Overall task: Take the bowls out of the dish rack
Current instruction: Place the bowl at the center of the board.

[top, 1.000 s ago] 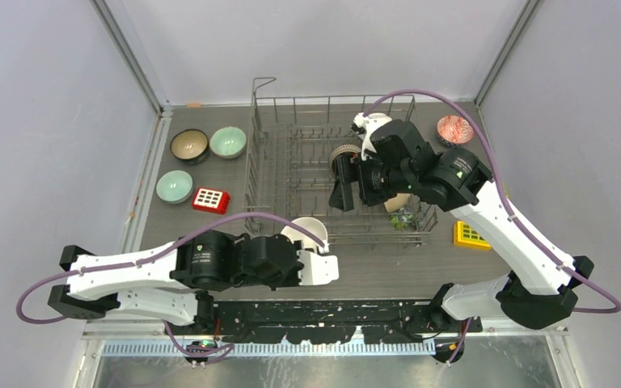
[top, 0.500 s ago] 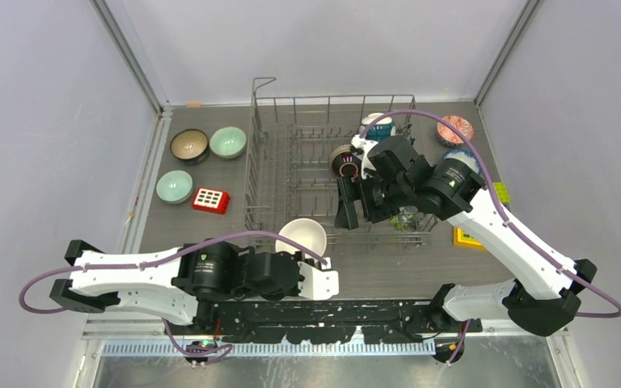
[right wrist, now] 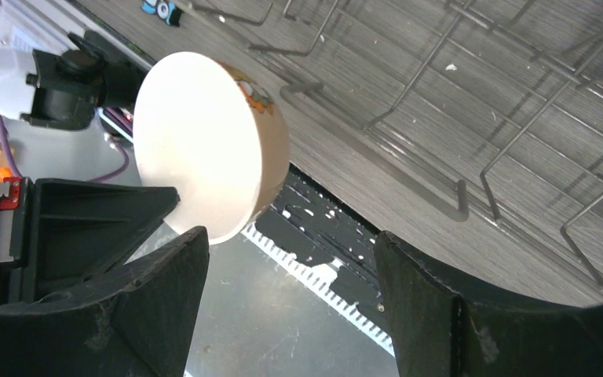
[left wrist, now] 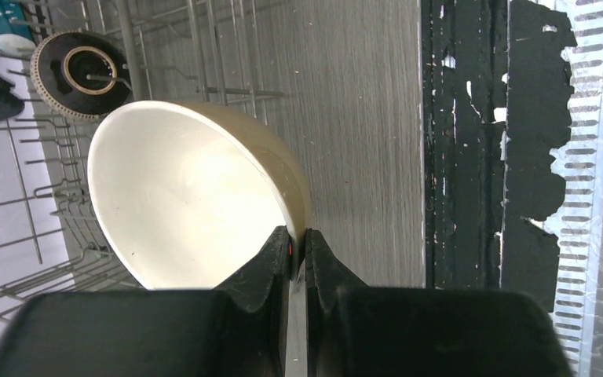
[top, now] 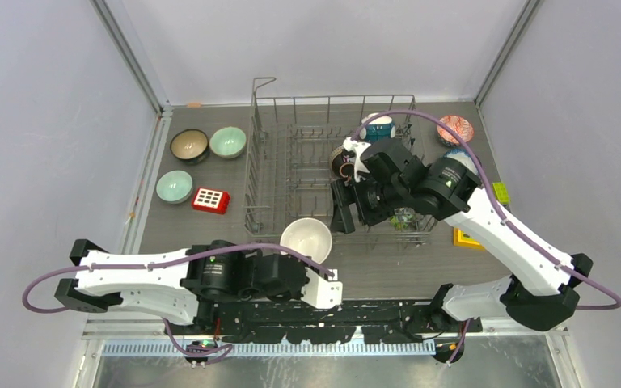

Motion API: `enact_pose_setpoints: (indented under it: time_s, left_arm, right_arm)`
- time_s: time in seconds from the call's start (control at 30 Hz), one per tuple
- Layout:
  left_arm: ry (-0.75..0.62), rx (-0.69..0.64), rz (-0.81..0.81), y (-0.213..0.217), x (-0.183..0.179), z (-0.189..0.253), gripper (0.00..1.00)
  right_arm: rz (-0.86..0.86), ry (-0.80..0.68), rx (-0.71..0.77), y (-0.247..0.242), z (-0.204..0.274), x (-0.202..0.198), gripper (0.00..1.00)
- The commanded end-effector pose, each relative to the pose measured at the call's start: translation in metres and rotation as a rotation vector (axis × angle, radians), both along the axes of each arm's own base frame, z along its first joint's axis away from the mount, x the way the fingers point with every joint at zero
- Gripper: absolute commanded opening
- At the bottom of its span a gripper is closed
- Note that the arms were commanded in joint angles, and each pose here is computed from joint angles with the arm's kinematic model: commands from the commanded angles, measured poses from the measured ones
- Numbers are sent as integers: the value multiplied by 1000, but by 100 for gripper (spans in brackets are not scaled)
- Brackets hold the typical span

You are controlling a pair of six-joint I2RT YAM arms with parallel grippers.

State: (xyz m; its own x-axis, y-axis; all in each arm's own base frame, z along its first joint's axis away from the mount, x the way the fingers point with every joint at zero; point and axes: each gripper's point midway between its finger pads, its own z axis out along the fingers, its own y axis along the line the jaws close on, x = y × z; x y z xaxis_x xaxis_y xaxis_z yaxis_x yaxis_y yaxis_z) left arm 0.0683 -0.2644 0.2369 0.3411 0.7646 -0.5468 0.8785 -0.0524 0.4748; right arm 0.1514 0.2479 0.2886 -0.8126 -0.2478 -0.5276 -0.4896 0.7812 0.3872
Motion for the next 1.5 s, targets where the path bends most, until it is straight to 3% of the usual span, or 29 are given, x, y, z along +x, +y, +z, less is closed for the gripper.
enact_pose_setpoints:
  time_s: [0.0, 0.1, 0.63, 0.87, 1.27, 1.47]
  left_arm:
    - [-47, -80, -72, -16, -1, 17, 0]
    - [-41, -78, -108, -19, -5, 17, 0]
    - [-17, -78, -286, -17, -25, 28, 0]
    - [-43, -38, -337, -11, -26, 23, 0]
    - [-61, -48, -388, -22, -30, 24, 0]
    - [-74, -66, -395, -21, -31, 30, 0]
  right_arm:
    - [41, -39, -49, 5, 7, -6, 80]
    - [28, -84, -126, 3, 2, -1, 77]
    - [133, -128, -219, 29, -19, -7, 62]
    - [207, -113, -223, 34, -25, -12, 57]
    - [293, -113, -255, 47, -42, -18, 58]
    - [274, -127, -249, 49, -43, -16, 48]
